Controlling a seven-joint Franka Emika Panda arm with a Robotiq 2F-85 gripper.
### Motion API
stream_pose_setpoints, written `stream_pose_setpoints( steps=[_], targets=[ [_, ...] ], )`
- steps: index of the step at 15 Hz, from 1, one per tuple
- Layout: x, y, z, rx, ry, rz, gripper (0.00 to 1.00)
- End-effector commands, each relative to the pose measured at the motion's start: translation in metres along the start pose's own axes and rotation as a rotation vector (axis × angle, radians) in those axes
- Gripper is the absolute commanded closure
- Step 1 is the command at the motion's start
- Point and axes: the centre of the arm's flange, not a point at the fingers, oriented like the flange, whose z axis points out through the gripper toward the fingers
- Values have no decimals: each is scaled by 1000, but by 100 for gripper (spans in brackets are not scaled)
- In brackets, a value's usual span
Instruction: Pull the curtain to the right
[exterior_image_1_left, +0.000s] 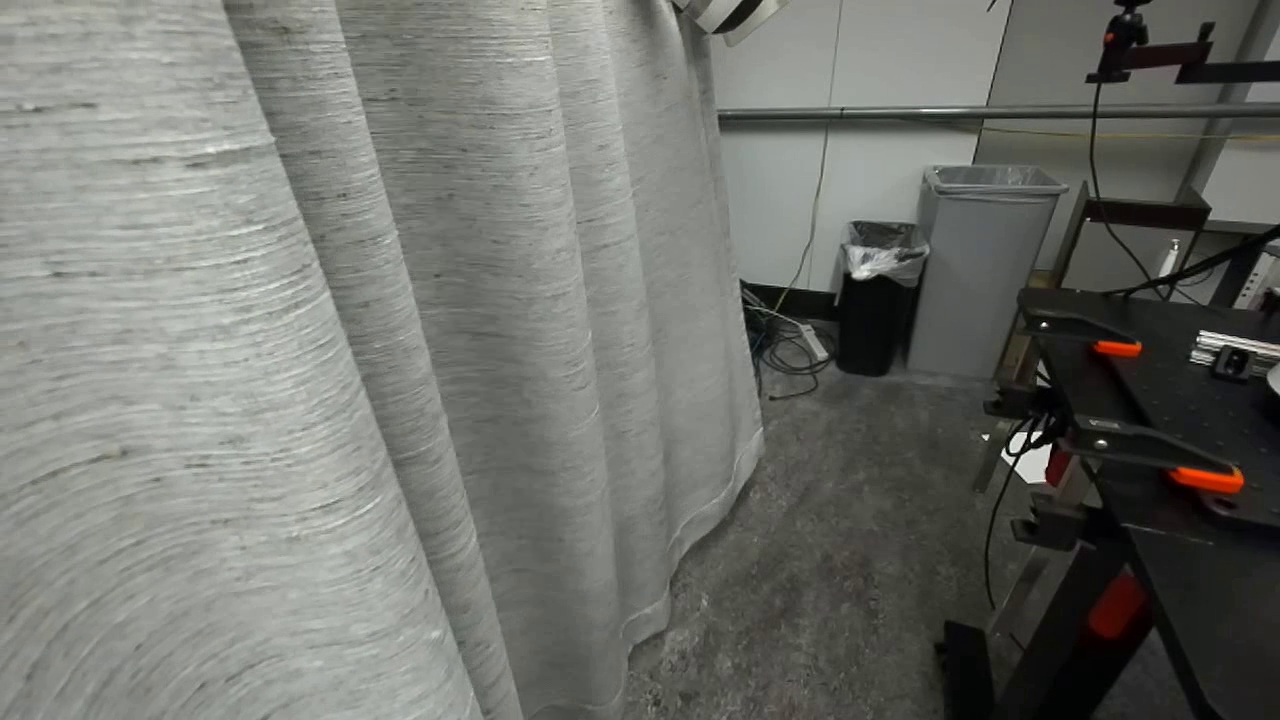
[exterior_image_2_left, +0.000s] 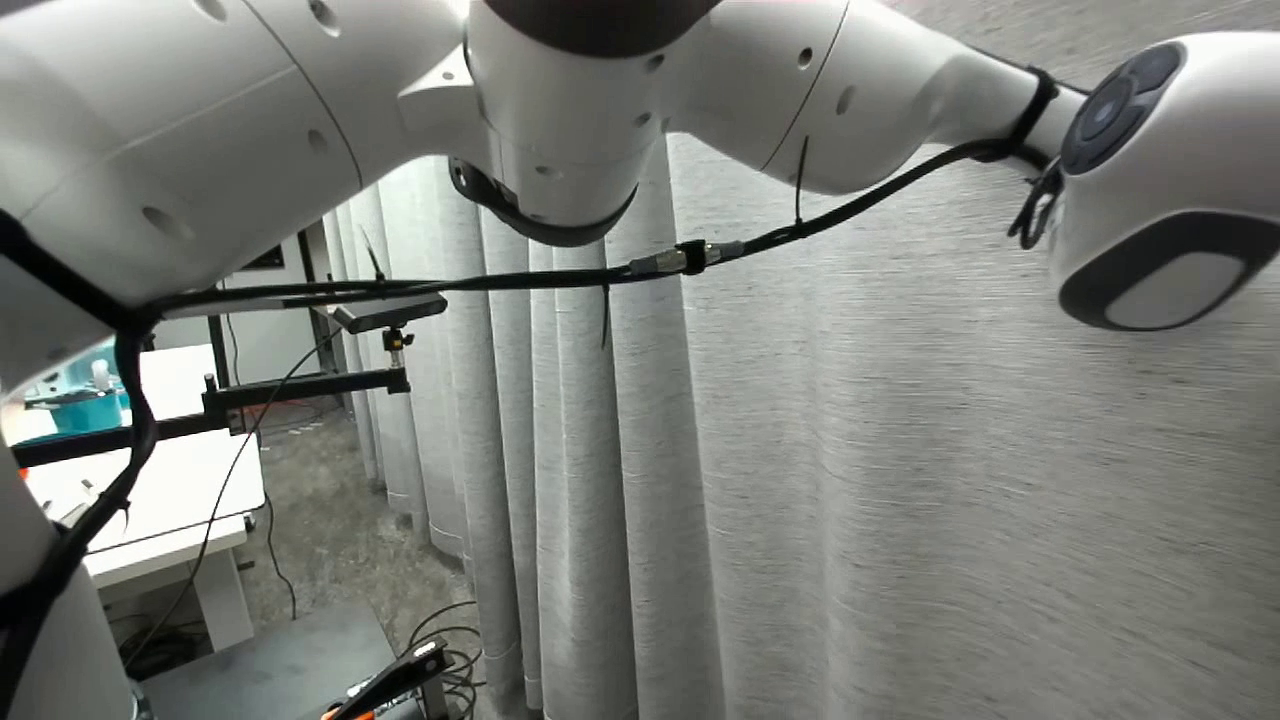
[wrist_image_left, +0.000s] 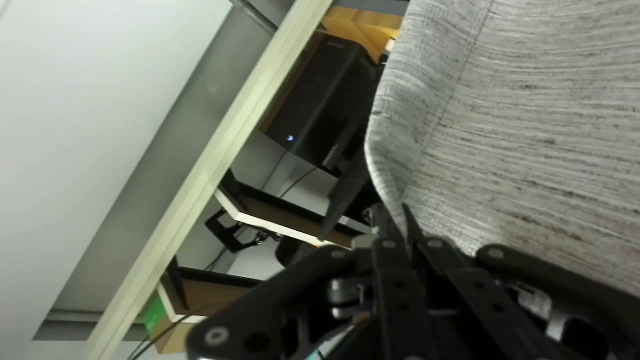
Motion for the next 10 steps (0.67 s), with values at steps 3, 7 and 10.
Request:
stream_pose_setpoints(
  steps=[3, 7, 10],
  targets=[
    [30, -104, -91, 234, 3, -39, 99],
    [45, -134, -129, 306, 17, -43, 99],
    [41, -134, -144, 343, -39, -48, 99]
  ],
)
